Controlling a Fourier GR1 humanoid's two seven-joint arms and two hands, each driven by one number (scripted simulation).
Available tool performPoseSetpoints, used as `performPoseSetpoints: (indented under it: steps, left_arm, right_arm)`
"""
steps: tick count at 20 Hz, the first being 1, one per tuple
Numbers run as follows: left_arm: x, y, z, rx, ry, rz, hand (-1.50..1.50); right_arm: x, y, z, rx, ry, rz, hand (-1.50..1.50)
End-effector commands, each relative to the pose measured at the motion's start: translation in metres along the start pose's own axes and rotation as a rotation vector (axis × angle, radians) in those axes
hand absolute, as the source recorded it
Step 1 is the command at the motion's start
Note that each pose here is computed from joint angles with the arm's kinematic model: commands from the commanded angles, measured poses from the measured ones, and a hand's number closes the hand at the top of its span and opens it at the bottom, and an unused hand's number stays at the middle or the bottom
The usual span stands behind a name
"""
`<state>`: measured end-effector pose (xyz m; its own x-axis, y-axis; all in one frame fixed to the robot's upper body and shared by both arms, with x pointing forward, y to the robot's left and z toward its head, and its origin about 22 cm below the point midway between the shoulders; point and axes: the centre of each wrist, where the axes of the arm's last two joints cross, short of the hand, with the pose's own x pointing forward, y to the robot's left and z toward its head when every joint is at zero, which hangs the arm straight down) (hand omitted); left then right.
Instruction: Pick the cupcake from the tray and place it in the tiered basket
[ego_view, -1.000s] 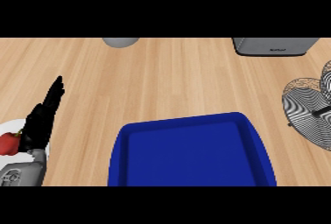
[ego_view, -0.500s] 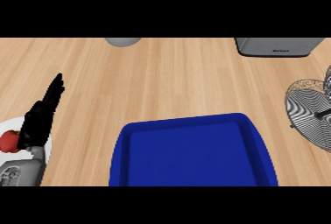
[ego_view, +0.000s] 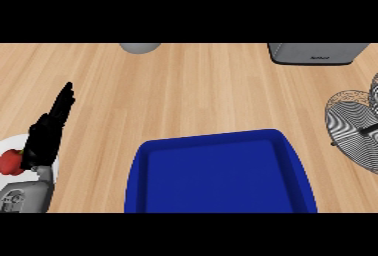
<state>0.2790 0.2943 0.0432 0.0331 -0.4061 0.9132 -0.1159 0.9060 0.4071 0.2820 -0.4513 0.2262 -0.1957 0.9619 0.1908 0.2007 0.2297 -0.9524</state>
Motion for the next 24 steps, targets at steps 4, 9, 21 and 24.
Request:
performPoseSetpoints:
  steps: [4,9,21,24]
  left_arm:
    - [-0.009,-0.009,0.005,-0.015,-0.001,0.001,0.0]
    - [-0.018,-0.024,0.002,-0.006,-0.009,0.007,0.0]
    - [-0.001,-0.01,0.004,0.011,0.001,0.008,0.0]
    - [-0.006,0.0,0.001,0.011,0.009,-0.018,0.0]
  right_arm:
    - [-0.025,0.046,-0.002,0.198,0.115,-0.15,1.5]
    - [-0.044,0.062,0.004,0.191,0.151,-0.24,-1.5]
    - [-0.068,0.003,0.004,-0.115,0.147,-0.512,-1.5]
    - [-0.077,-0.028,0.011,-0.153,0.201,-0.51,-1.5]
